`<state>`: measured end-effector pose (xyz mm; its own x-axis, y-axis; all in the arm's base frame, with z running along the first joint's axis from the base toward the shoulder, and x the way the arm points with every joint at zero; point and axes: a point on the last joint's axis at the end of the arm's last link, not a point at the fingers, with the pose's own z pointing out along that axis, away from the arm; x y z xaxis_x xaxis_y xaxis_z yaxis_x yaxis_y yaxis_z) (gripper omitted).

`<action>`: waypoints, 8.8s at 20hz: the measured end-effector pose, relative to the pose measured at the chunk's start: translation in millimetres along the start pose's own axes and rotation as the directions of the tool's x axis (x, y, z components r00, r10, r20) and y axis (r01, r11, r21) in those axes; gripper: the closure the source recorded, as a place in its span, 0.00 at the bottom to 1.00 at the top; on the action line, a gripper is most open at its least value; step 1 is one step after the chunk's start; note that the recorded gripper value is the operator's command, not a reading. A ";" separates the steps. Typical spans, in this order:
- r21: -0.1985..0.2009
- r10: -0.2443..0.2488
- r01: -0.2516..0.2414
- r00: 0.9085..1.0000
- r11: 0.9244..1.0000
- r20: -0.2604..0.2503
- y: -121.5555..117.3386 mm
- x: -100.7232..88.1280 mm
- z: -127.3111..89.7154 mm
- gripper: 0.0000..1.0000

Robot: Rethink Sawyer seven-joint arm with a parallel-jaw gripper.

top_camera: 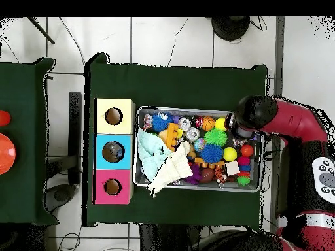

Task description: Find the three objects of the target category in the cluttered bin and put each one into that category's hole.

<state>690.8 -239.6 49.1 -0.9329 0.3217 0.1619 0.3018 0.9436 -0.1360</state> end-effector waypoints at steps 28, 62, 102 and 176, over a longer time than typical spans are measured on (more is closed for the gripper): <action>0.006 -0.041 0.044 0.961 0.999 -0.274 -7.0 -2.6 -7.6 0.00; 0.088 -0.100 0.071 0.916 0.994 0.389 -1.1 -80.2 -75.2 0.00; -0.020 -0.033 0.034 0.996 0.999 0.088 -24.0 -18.4 20.0 0.00; 0.324 -0.228 0.092 0.883 0.942 0.411 -4.4 -80.8 -50.6 0.00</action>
<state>774.8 -265.9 86.0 -0.9730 0.0373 -0.2279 0.1349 0.8928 -0.4298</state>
